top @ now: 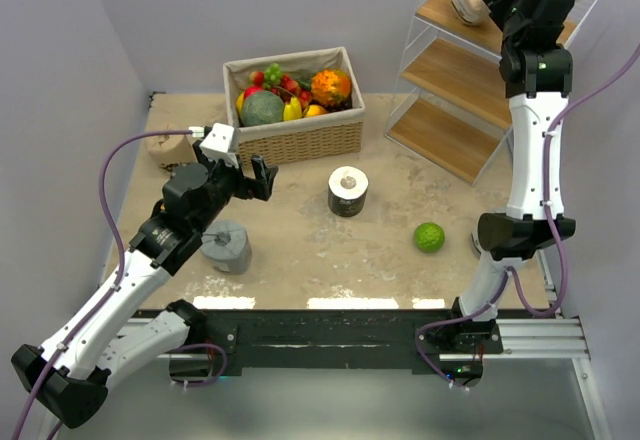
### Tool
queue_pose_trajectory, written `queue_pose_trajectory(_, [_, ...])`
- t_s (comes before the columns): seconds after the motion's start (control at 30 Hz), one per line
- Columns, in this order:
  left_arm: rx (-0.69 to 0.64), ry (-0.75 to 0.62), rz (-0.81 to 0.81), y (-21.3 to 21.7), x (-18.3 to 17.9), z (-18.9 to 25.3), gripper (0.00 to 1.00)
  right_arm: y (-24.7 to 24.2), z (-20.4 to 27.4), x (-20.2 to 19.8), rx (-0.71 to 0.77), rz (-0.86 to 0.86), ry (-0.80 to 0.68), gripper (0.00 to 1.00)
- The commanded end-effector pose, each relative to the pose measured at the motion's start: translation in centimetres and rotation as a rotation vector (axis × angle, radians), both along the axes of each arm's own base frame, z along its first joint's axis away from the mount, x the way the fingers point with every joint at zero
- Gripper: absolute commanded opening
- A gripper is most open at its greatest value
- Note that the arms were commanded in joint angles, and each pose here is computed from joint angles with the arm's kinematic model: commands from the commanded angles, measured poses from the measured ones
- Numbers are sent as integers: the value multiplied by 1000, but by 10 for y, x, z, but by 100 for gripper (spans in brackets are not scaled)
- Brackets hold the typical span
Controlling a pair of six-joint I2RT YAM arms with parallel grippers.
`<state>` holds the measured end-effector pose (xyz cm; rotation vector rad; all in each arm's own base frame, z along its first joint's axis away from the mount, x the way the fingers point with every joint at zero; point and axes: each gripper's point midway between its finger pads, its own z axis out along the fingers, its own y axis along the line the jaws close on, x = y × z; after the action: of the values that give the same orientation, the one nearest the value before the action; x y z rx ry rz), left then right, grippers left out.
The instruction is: Place and organize the paper towels onto the shelf
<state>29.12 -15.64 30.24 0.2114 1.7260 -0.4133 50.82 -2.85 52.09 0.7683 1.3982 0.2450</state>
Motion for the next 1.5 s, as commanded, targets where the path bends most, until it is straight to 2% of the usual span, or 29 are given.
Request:
queue_pose_trajectory(0.0, [-10,-23,12,0,3,5,100,-2,60,-11,27,18,-202,59])
queue_pose_trajectory(0.1, [-7,-18,15,0,4,4,100,1,65,-9,41,33,-228,62])
queue_pose_trajectory(0.5, [-2,-18,18,1,4,3,100,-4,65,-11,-24,62,-217,63])
queue_pose_trajectory(0.7, [2,-13,25,2,5,2,100,18,60,-32,-104,194,-176,63])
queue_pose_trajectory(0.73, [1,-15,27,2,5,2,100,23,39,-29,-101,225,-125,63])
queue_pose_trajectory(0.8, [2,-18,33,3,5,3,100,37,38,-54,-101,295,-113,62])
queue_pose_trajectory(0.83, [3,-20,37,4,5,4,100,41,8,-52,-87,317,-40,62])
queue_pose_trajectory(0.87, [3,-20,39,5,5,4,100,47,14,-74,-91,333,-52,61])
queue_pose_trajectory(0.9, [2,-20,40,5,5,4,100,51,4,-81,-104,358,-30,61])
queue_pose_trajectory(0.93, [4,-19,40,5,5,3,100,66,-30,-81,-103,399,45,61])
queue_pose_trajectory(1.0, [3,-21,43,6,5,4,100,85,-40,-110,-130,439,66,62])
queue_pose_trajectory(1.07, [4,-19,48,6,6,3,100,106,-87,-123,-128,486,173,62])
queue_pose_trajectory(1.1, [6,-19,52,7,6,3,100,114,-88,-139,-115,514,159,63])
queue_pose_trajectory(1.13, [7,-21,60,8,6,4,100,122,-129,-142,-96,543,240,62])
queue_pose_trajectory(1.2, [9,-19,69,10,7,3,100,141,-149,-159,-57,598,244,62])
queue_pose_trajectory(1.23, [11,-20,79,12,7,3,100,147,-191,-162,-48,614,326,62])
queue_pose_trajectory(1.27, [8,-22,84,12,7,3,100,157,-206,-167,-38,639,351,62])
queue_pose_trajectory(1.3, [9,-19,91,14,7,2,100,159,-241,-172,-33,642,424,62])
queue_pose_trajectory(1.47, [21,-19,133,21,10,0,100,184,-294,-175,-22,721,521,63])
